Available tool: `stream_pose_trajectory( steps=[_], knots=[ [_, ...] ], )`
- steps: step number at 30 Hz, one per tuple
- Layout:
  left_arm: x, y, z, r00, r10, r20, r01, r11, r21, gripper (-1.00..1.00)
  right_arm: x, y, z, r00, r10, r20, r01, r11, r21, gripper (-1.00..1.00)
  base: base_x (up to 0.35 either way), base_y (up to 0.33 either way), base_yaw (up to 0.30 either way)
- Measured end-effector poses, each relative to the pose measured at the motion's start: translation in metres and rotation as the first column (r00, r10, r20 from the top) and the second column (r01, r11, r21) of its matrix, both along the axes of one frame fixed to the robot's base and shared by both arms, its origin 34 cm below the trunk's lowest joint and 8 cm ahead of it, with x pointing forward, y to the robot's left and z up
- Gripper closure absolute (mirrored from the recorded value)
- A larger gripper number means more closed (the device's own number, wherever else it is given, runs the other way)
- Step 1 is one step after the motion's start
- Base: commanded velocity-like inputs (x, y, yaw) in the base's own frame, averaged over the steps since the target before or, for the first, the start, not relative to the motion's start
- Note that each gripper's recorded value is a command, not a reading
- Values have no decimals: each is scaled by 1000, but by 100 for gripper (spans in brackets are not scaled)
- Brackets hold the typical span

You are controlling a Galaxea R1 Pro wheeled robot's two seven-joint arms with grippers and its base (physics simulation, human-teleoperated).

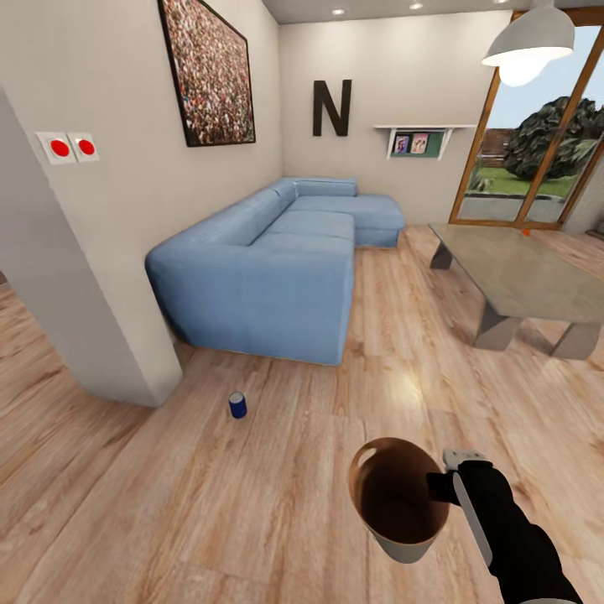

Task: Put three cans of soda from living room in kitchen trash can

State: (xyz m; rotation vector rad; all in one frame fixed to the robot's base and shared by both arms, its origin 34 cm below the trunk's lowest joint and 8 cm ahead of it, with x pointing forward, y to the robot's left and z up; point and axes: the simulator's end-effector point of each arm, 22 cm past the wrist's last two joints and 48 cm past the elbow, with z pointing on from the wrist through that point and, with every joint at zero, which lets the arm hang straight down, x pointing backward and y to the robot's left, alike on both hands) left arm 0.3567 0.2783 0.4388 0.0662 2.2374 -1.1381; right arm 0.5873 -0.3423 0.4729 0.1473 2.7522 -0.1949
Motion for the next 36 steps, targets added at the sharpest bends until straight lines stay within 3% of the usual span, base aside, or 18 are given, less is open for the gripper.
stream_pose_trajectory(
  steps=[6,21,36],
  knots=[
    [0,0,0,1000,0,0,0,1000,0,-100,0,0,0,1000,1,-1,-1,1000,-3,100,89,31,-1],
    [0,0,0,1000,0,0,0,1000,0,-100,0,1,0,1000,1,0,-1,1000,3,100,307,2,0],
    [0,0,0,1000,0,0,0,1000,0,-100,0,1,0,1000,1,0,-1,1000,2,100,38,0,-1]
  ],
)
